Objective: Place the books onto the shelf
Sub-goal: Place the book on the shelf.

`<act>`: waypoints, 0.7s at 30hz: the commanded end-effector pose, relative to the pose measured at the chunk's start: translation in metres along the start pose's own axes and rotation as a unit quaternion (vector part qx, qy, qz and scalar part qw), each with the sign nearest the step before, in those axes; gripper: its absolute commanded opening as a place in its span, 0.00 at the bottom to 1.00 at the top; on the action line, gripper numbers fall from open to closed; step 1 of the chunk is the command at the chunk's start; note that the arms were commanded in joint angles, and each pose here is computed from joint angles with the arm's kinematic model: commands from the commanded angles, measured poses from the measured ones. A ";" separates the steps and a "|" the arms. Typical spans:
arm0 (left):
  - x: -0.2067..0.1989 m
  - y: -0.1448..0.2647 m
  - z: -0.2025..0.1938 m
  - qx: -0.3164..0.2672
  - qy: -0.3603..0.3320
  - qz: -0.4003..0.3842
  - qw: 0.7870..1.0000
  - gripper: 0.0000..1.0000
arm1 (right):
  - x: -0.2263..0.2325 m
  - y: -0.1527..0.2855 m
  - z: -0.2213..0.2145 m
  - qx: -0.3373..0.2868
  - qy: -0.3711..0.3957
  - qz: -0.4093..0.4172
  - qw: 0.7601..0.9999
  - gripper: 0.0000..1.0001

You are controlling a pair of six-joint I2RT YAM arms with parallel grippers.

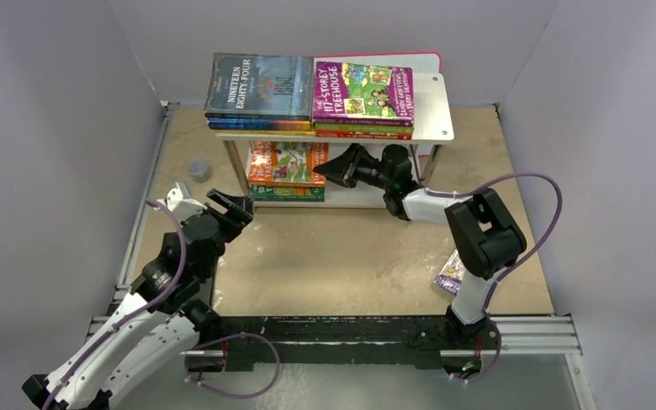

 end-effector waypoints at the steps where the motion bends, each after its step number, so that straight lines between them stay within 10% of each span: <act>1: -0.011 -0.005 0.004 -0.012 0.026 -0.015 0.999 0.69 | 0.040 -0.004 0.004 0.019 0.049 0.077 0.996 0.00; 21: -0.031 -0.014 -0.016 0.036 0.014 -0.066 0.997 0.69 | -0.009 -0.021 0.011 0.036 0.034 -0.010 0.999 0.06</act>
Point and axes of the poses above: each gripper's point midway between its finger pads, its own y axis back along the fingers, its own x axis along the line the jaws close on, z = x × y, the point moved 4 cm from there along y, back along the fingers, and after that the axes turned 11 degrees about -y, right-handed, at the moved point
